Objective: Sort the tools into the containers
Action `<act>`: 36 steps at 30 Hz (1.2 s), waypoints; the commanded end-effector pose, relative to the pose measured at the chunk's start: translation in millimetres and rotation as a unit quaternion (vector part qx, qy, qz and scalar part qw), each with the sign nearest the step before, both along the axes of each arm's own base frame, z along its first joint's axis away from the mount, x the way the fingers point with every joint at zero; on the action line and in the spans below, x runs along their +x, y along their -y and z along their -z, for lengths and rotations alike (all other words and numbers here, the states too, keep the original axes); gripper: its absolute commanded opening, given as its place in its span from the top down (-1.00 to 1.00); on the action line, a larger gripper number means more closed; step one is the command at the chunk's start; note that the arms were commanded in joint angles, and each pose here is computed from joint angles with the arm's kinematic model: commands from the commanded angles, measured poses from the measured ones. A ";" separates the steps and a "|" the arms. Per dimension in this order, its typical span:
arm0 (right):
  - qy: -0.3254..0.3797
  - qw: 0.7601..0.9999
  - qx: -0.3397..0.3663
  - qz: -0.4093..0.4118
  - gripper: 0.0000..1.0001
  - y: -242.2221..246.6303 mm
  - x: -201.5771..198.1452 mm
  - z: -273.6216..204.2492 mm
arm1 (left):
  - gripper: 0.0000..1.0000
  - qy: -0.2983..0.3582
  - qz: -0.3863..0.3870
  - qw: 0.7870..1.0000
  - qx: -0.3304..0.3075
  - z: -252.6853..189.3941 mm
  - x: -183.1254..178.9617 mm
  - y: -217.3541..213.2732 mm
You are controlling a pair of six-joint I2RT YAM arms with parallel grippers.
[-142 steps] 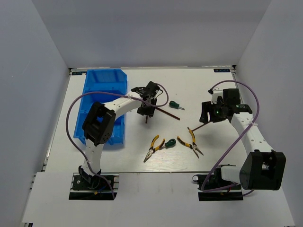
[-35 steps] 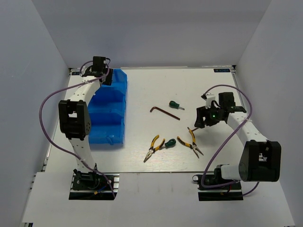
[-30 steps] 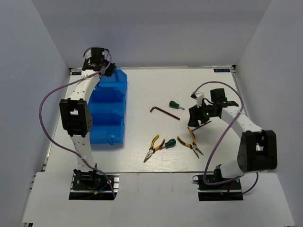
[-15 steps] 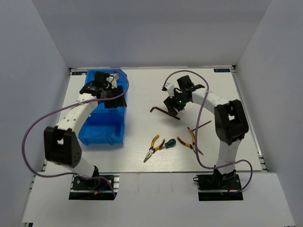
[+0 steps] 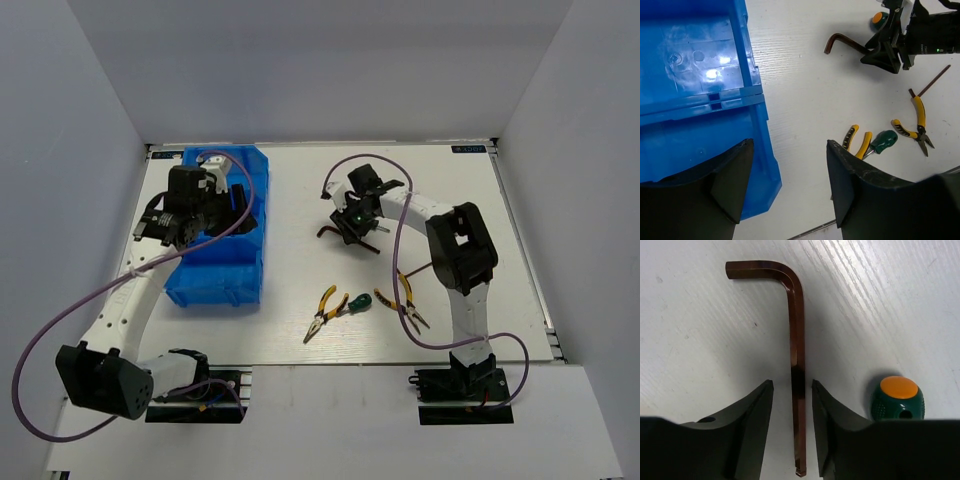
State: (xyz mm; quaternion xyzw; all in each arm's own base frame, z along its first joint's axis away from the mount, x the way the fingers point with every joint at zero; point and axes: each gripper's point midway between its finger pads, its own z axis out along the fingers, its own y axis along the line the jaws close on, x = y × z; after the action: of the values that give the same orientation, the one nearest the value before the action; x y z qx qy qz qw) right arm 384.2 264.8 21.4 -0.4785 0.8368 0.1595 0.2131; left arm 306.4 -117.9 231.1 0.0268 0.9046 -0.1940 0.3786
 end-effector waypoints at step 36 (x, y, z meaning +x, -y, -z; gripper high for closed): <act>0.242 0.927 0.278 -0.075 1.00 -163.0 122.3 -192.0 | -0.34 0.128 -0.184 0.971 -0.080 -53.4 -34.1 -44.3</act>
State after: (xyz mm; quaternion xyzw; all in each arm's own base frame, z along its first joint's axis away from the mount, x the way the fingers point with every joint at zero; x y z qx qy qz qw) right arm 495.9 399.2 203.2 -0.4636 0.7020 0.2442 0.4824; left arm 270.4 -80.9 280.0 -0.1151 0.8338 -0.1924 0.5045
